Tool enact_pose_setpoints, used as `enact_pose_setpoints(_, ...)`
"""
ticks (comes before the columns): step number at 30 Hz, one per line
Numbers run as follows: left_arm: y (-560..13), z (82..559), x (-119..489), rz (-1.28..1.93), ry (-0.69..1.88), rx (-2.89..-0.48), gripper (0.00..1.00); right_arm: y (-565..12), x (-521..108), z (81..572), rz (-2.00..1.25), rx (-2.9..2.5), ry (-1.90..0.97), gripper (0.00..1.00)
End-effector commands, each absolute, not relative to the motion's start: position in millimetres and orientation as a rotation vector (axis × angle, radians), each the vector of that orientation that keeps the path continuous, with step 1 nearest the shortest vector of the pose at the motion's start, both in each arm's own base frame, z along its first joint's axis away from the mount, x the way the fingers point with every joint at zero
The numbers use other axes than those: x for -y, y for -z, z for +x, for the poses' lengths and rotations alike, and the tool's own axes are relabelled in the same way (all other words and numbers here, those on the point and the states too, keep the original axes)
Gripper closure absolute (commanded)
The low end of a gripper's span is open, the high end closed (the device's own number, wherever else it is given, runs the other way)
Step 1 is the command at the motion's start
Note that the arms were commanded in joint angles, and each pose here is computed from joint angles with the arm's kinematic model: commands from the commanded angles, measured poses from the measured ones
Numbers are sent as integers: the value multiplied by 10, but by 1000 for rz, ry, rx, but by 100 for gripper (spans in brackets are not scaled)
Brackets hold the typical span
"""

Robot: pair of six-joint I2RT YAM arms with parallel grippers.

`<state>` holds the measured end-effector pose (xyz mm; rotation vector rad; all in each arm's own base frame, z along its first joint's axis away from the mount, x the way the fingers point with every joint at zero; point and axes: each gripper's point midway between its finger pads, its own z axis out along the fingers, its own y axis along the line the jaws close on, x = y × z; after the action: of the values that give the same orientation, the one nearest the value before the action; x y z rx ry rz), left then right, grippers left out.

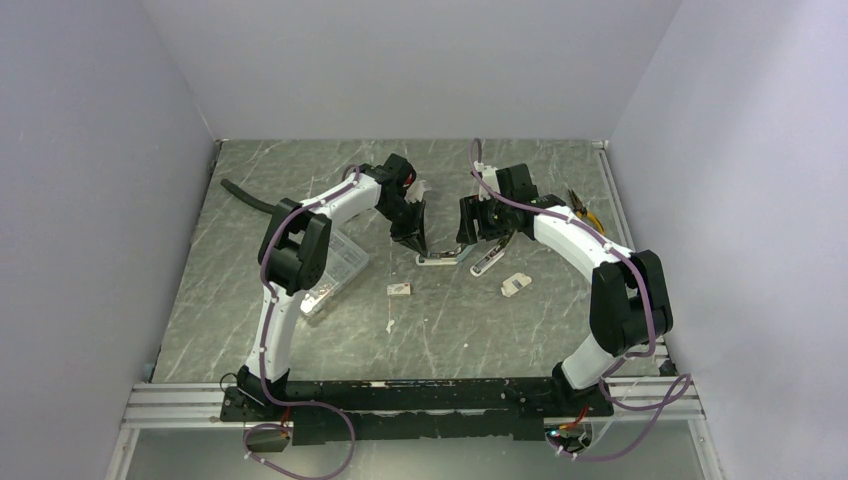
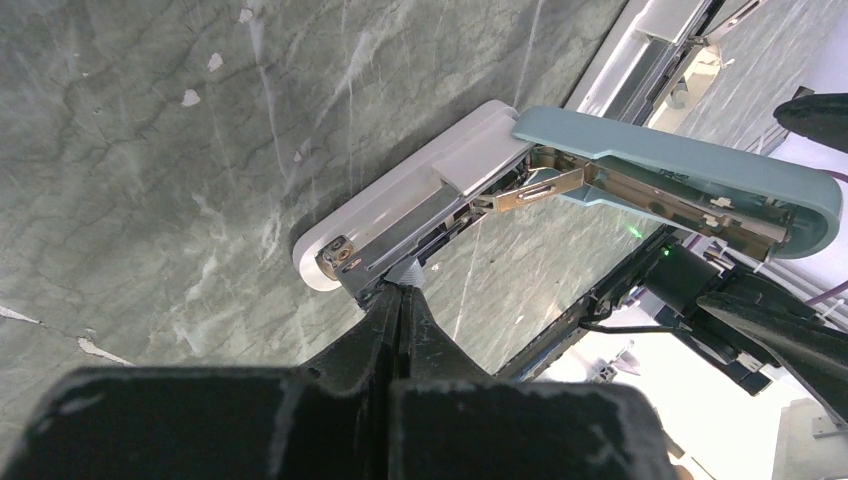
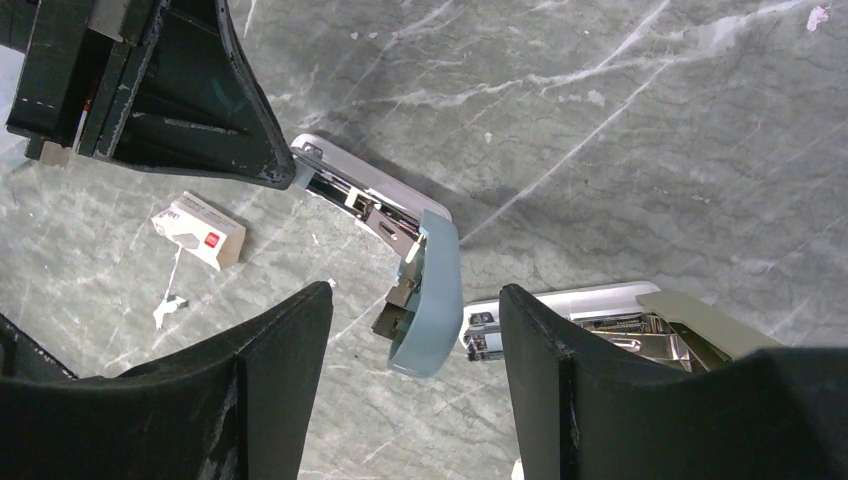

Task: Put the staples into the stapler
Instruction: Install the staple into the stapler.

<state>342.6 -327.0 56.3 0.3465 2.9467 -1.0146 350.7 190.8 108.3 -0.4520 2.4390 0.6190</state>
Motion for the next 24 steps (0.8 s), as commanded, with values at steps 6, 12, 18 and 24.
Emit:
enact_pose_setpoints(6,-663,3523,3304,380,1002,-2894,97,-1193,-1935,3521,-491,-2382,-640,33)
enact_pose_setpoints(12,-690,3509,3305,377,1008,-2886,97,-1125,-1936,3476,-490,-2403,-653,35)
enact_pose_setpoints(18,-702,3507,3291,378,999,-2878,97,-1107,-1958,3477,-489,-2407,-665,40)
enact_pose_setpoints(24,-641,3488,3275,363,990,-2893,97,-1090,-1962,3481,-484,-2411,-670,41)
